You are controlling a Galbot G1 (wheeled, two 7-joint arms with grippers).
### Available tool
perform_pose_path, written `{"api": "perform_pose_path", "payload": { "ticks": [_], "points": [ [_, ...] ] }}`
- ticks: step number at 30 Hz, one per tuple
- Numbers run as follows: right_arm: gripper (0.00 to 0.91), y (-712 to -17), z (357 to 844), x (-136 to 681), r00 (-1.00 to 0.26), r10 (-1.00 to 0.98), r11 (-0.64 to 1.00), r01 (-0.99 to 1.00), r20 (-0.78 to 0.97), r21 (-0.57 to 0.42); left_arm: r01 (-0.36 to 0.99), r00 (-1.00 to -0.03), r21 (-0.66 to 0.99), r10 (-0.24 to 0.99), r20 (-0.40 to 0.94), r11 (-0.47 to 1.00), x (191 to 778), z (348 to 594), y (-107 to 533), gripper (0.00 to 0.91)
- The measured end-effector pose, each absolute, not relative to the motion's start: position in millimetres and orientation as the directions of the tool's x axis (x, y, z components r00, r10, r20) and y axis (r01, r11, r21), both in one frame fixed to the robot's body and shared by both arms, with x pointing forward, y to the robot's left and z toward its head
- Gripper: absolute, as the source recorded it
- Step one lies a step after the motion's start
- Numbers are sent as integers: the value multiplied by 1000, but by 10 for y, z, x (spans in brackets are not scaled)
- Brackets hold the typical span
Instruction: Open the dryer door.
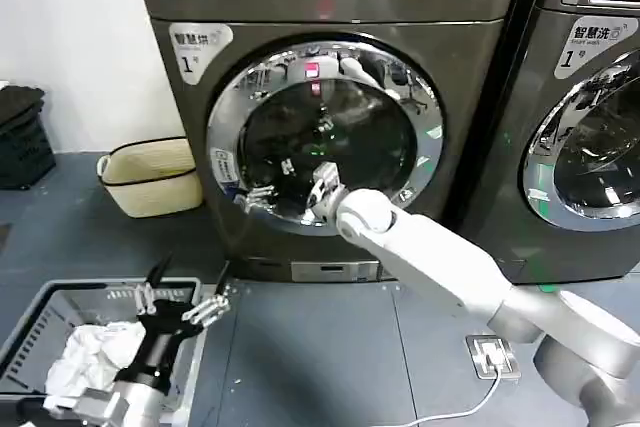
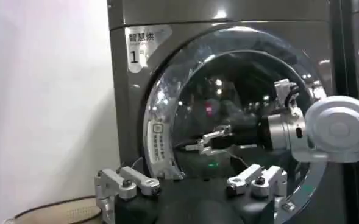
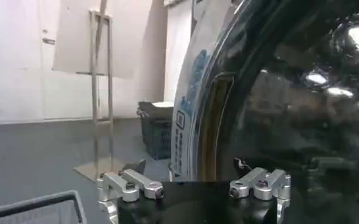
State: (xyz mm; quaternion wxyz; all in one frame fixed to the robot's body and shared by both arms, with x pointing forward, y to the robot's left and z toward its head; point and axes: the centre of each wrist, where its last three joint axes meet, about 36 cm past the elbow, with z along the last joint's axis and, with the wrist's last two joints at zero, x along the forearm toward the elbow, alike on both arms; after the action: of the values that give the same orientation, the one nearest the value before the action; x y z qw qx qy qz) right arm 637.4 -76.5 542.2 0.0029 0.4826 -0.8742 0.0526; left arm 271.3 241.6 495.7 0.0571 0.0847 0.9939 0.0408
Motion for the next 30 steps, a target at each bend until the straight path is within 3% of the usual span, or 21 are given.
{"api": "perform_pose_path", "payload": {
  "ticks": [30],
  "points": [
    [907, -492, 5430, 6583, -441, -895, 432, -895, 73, -113, 158, -980, 86, 167, -110, 984, 2696, 4969, 2440, 907]
  ]
}}
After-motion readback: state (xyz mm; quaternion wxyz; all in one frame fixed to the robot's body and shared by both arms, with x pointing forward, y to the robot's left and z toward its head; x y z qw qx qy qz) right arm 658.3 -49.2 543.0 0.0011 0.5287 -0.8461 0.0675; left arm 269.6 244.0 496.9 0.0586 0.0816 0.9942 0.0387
